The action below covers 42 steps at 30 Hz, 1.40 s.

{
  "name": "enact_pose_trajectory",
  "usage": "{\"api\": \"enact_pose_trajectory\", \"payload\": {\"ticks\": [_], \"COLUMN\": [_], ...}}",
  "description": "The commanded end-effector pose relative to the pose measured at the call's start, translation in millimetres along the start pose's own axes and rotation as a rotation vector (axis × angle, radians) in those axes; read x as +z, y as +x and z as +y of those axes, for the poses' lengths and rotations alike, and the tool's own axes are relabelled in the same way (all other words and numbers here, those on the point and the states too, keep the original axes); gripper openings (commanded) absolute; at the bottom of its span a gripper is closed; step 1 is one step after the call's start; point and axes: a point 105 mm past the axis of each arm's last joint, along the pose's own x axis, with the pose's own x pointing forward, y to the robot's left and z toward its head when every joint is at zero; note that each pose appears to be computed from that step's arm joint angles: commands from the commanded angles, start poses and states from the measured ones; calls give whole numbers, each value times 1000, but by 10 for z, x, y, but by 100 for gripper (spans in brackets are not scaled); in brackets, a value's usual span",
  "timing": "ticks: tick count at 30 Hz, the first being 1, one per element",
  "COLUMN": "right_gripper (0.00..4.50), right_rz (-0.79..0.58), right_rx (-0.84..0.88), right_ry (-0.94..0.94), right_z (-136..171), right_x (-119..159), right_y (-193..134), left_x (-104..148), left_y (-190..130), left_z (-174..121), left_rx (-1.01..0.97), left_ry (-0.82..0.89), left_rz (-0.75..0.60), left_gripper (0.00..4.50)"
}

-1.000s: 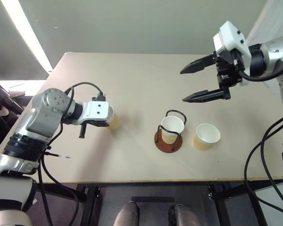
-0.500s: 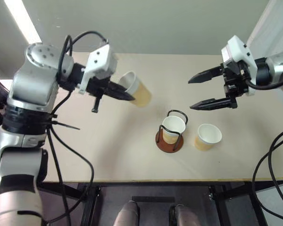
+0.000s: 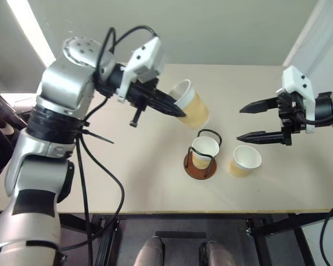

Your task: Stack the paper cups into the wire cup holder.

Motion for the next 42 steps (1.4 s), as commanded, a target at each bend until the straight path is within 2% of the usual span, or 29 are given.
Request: {"api": "enact_pose_trajectory", "payload": {"ticks": [1,12,17,27,40,41,42], "right_gripper": [436,436,436,436,436,436,436], "right_rz": [-22,-23,-18,-8,-5,-4,-4], "right_rx": [-55,-100,-114,-127,-125,-124,-124], "right_ry": [-37,-6,3,14,13,12,12], "right_z": [53,167,194,214,218,218,218], "right_x": [125,129,127,101,95,94,94], "right_y": [-126,-154,-173,-180,-189,-189,-190], "left_x": [71,-71,-58,-168,-191,-196,-202], "left_y": [81,332,452,632,803,811,819], "left_z": [-17,73,59,142,85,88,91], "left_rx": [-84,-169,-210,-223,-306,-309,-312], "left_ry": [73,197,215,311,441,451,460], "left_rz": [10,107,84,146,234,243,252], "left_gripper": [4,4,4,4,4,44,63]}}
